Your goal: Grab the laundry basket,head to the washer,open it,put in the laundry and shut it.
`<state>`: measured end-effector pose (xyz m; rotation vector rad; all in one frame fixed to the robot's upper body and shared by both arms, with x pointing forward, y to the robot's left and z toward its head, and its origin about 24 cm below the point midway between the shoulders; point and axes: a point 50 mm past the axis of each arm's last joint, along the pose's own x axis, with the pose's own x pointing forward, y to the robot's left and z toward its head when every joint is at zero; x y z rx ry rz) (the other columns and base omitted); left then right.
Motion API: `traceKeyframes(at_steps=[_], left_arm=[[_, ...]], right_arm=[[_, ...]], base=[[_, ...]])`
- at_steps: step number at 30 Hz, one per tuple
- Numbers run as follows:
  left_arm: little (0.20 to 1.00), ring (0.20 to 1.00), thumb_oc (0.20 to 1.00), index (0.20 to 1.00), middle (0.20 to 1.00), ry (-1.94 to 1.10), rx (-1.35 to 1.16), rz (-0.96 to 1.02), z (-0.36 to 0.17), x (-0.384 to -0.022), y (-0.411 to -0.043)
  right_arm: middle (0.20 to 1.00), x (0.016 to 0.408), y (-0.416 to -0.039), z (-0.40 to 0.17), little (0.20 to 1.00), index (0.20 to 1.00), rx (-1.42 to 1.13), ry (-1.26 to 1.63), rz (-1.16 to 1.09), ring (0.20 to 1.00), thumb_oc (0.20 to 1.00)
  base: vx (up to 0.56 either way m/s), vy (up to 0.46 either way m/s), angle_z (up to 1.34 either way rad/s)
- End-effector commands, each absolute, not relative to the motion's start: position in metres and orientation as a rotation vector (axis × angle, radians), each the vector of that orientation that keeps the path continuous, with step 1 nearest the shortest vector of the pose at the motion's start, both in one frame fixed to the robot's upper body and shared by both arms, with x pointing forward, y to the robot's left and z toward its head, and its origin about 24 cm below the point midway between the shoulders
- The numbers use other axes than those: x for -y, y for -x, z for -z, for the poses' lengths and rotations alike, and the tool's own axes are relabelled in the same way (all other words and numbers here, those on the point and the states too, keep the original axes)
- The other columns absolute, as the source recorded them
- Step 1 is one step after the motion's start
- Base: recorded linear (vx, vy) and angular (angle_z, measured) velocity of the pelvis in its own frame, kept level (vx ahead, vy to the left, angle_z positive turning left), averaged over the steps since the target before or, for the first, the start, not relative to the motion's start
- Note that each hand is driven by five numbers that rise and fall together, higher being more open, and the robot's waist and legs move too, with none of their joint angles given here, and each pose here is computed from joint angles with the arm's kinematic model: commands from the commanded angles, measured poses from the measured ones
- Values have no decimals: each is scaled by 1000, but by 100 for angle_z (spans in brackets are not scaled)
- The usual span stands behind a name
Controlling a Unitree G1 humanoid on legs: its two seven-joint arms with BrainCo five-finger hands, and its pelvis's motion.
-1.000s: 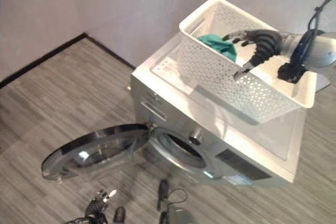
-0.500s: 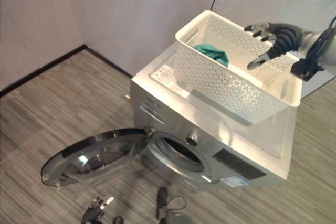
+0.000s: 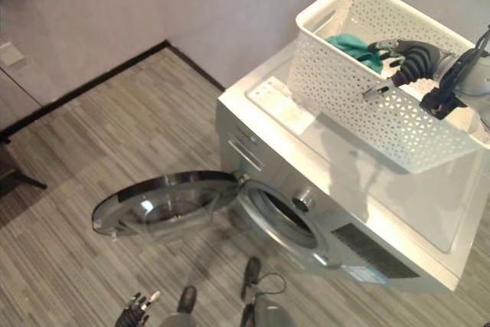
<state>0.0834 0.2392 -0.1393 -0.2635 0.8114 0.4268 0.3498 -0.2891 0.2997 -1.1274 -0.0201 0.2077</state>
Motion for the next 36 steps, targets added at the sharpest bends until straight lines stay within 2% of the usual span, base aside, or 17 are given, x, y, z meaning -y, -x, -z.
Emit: traceKeyframes(at_steps=[1,14,22,26,36], left_arm=[[1000,1000,1000,1000,1000,217,-679,-416,121,-256,-116],[1000,1000,1000,1000,1000,172,-712,-393,126,-253,-118],[1000,1000,1000,1000,1000,183,-714,-393,127,-252,-115],[1000,1000,1000,1000,1000,173,-749,-425,130,-257,-106],[1000,1000,1000,1000,1000,185,-720,-447,125,-264,-110]], right_arm=[[1000,290,-346,-339,1000,1000,118,1175,-97,1000,1000],[1000,274,-315,-359,1000,1000,264,1112,-230,1000,1000],[1000,305,-300,-381,1000,1000,297,1055,-79,1000,1000],[1000,333,-302,-389,1000,1000,309,969,99,1000,1000],[1000,339,-322,-392,1000,1000,246,989,227,1000,1000]], base=[[-4,-21,7],[17,3,0],[14,15,-12],[-1,-1,-2],[-16,-23,7]])
